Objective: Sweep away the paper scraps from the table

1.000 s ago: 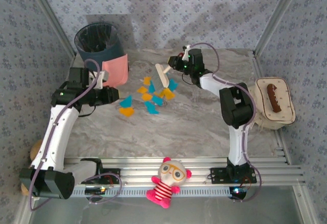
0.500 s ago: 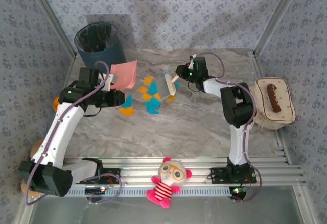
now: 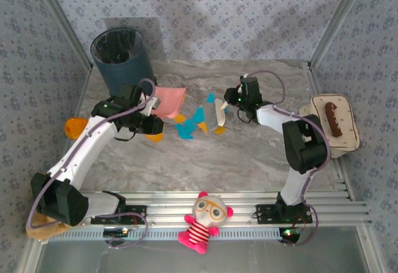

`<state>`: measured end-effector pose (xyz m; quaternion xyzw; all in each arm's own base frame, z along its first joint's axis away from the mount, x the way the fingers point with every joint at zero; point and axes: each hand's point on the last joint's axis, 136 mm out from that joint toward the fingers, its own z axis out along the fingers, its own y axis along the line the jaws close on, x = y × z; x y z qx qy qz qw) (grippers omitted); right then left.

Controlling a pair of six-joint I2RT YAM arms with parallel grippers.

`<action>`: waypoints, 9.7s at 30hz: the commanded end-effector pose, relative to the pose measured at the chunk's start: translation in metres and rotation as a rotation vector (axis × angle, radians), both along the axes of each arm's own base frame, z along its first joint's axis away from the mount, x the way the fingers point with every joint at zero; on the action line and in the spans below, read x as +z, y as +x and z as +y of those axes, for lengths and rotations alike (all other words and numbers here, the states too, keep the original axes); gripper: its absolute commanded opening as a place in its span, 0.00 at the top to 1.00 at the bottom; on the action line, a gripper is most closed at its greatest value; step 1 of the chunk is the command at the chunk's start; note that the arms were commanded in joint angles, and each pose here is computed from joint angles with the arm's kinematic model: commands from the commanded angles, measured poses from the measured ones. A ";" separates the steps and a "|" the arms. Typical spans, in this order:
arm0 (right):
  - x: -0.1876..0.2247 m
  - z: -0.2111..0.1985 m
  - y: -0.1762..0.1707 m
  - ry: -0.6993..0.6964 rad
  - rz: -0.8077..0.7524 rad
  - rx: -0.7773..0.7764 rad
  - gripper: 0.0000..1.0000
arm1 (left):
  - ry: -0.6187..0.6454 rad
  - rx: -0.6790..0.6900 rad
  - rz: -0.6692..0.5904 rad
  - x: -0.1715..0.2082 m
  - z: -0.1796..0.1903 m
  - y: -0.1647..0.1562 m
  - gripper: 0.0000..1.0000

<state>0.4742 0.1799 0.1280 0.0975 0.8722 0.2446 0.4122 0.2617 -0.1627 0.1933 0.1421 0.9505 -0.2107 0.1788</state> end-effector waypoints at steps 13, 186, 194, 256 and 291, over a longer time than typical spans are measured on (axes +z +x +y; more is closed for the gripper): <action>0.048 0.004 -0.057 -0.156 -0.078 0.047 1.00 | 0.122 -0.101 0.032 -0.022 -0.005 -0.011 1.00; 0.052 0.097 -0.127 -0.570 -0.303 0.607 1.00 | 0.596 -0.605 0.278 -0.131 -0.044 -0.045 1.00; 0.061 0.110 -0.130 -0.528 -0.336 0.633 1.00 | 0.571 -0.618 0.259 -0.131 -0.054 -0.043 1.00; 0.077 0.058 -0.054 -0.559 -0.402 0.394 1.00 | 0.593 -0.563 0.202 -0.137 -0.050 -0.040 1.00; 0.076 0.125 -0.132 -0.378 -0.411 0.785 1.00 | 0.591 -0.539 0.211 -0.142 -0.052 -0.033 1.00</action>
